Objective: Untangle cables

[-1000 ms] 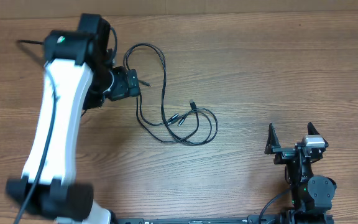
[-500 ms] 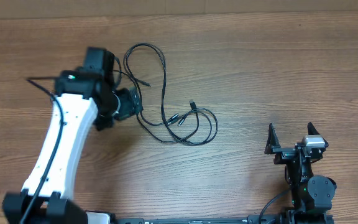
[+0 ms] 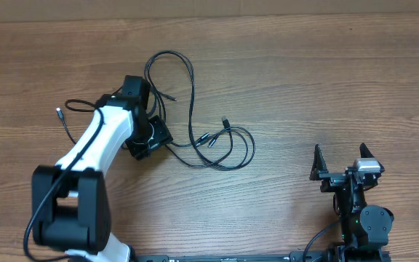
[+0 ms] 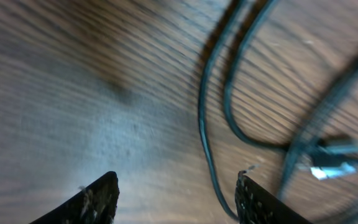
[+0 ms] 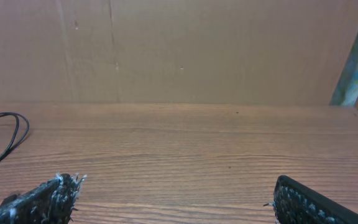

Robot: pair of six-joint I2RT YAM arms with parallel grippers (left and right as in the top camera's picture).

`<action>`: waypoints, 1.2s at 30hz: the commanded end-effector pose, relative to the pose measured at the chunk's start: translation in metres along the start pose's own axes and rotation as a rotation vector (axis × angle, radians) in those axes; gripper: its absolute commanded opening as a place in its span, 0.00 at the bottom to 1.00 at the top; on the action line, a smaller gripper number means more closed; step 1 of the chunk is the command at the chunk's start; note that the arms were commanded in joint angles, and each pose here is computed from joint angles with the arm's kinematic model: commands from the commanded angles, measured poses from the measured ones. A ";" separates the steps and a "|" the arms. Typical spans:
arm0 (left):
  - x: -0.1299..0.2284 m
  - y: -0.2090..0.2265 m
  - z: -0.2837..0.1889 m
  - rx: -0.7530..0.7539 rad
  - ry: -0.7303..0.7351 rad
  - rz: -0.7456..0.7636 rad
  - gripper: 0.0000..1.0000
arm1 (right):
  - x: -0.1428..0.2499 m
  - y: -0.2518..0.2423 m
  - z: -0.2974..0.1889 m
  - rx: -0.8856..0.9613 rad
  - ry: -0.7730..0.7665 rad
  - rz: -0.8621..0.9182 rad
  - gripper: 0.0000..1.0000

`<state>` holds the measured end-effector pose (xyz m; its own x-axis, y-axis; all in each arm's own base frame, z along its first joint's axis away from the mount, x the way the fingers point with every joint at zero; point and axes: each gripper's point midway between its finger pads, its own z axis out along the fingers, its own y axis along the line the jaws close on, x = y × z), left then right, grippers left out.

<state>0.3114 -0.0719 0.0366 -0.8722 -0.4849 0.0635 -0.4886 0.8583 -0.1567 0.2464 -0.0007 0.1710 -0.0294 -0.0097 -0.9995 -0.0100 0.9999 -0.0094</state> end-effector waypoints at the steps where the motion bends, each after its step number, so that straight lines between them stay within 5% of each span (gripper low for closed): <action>1: 0.004 0.009 0.023 -0.101 0.012 -0.002 0.59 | 0.001 0.000 0.000 -0.001 -0.006 0.005 1.00; 8: 0.000 0.022 0.035 -0.189 -0.008 0.009 0.43 | 0.001 0.000 0.000 -0.001 -0.006 0.005 1.00; 11: -0.003 0.024 0.034 -0.204 -0.021 0.009 0.28 | 0.001 0.000 0.000 -0.001 -0.006 0.005 1.00; 19: -0.006 0.021 0.034 -0.192 -0.033 0.010 0.16 | 0.001 0.000 0.000 -0.001 -0.006 0.005 1.00; 30: -0.017 -0.023 -0.016 -0.074 0.003 0.065 0.29 | 0.001 0.000 0.000 -0.001 -0.006 0.005 1.00; 36: -0.010 -0.018 -0.005 -0.100 0.012 0.076 0.30 | 0.001 0.000 0.000 -0.001 -0.006 0.005 1.00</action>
<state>0.3385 -0.0802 0.0543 -0.8979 -0.4381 0.0435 -0.4402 0.8944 -0.0795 0.2464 -0.0006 0.1711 -0.0290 -0.0105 -0.9995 -0.0104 0.9999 -0.0102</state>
